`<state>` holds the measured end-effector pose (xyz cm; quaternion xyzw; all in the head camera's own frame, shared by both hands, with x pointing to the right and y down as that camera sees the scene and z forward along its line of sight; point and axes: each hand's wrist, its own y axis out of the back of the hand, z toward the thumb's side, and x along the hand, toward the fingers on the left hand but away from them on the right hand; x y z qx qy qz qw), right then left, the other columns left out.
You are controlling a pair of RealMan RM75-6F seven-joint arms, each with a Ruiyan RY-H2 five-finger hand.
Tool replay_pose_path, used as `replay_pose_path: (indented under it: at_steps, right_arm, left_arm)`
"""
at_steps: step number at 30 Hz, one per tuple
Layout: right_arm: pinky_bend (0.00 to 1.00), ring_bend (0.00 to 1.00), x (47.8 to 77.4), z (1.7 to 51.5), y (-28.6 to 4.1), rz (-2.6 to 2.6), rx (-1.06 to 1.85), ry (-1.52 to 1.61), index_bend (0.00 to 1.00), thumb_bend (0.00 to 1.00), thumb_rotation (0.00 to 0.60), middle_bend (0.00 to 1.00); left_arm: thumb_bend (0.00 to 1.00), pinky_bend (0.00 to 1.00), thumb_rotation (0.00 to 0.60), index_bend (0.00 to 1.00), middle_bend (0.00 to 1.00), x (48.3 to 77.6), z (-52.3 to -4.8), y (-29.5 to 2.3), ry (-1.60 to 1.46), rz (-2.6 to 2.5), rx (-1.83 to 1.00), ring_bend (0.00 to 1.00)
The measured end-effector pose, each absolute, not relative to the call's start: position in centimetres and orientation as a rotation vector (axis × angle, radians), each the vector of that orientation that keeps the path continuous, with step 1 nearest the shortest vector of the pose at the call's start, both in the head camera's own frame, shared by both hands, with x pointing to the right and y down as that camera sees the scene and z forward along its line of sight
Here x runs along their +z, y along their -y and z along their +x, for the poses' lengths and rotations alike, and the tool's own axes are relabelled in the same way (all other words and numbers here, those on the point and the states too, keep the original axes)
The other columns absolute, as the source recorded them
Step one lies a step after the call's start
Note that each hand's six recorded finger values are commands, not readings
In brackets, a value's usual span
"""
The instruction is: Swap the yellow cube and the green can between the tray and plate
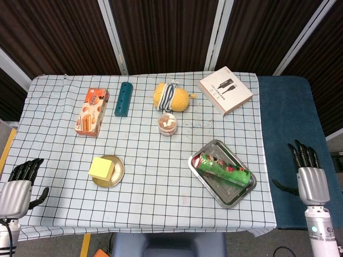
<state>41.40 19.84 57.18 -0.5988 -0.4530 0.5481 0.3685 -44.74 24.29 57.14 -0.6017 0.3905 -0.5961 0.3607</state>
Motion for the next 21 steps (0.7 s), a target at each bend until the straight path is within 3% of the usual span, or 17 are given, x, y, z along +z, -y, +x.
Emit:
replay_pose_path:
  at_steps: [21]
  right_arm:
    - [0.0, 0.0, 57.41, 41.13, -20.5, -1.564, 1.466, 1.136, 0.0, 0.07, 0.6, 0.0]
  left_arm:
    - [0.37, 0.15, 0.6, 0.07, 0.08, 57.09, -44.89, -24.21, -1.011, -1.553, -1.539, 0.1]
